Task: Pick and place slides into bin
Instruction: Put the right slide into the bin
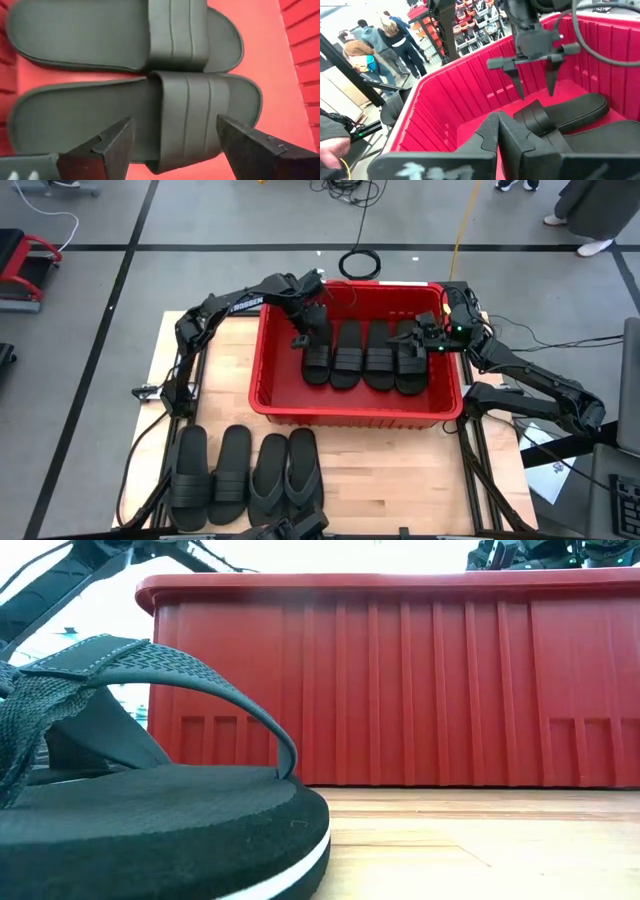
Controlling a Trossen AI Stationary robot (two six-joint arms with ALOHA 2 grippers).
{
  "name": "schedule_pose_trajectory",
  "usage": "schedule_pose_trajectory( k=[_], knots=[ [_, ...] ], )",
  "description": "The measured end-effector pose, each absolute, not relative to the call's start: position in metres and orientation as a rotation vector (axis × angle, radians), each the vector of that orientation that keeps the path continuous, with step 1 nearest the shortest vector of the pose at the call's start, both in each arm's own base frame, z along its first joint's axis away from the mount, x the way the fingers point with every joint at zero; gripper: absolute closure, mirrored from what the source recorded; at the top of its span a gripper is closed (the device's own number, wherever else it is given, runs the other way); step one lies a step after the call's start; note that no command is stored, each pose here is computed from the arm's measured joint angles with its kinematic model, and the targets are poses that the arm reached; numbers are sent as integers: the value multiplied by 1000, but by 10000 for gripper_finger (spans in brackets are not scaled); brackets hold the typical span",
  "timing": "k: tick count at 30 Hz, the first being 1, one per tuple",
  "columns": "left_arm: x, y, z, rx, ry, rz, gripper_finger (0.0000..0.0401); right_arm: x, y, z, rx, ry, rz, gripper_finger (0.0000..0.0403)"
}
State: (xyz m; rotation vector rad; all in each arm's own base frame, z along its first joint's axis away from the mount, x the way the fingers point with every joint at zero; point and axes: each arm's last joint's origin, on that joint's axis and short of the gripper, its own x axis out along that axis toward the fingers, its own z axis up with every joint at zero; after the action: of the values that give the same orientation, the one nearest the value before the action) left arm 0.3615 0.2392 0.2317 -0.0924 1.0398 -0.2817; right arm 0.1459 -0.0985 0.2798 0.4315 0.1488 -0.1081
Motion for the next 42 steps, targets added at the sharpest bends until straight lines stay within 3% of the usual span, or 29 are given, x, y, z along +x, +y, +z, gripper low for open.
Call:
schedule_pose_trajectory(
  k=[11, 18, 24, 31, 37, 42],
  knots=[
    [361, 248, 205, -134, 1087, -328, 128, 146, -99, 280, 451, 148, -109, 403],
    [361, 248, 182, -218, 1125, -399, 155, 146, -98, 280, 459, 148, -108, 403],
    [363, 246, 181, -154, 1121, -433, 220, 146, -98, 280, 454, 148, -108, 403],
    [363, 245, 180, -125, 1146, -425, 384, 146, -99, 280, 451, 148, -110, 403],
    [364, 245, 180, -133, 1147, -409, 376, 146, -99, 280, 450, 148, -110, 403],
    [364, 245, 180, -141, 1154, -391, 396, 146, -99, 280, 450, 148, -110, 403]
  ],
)
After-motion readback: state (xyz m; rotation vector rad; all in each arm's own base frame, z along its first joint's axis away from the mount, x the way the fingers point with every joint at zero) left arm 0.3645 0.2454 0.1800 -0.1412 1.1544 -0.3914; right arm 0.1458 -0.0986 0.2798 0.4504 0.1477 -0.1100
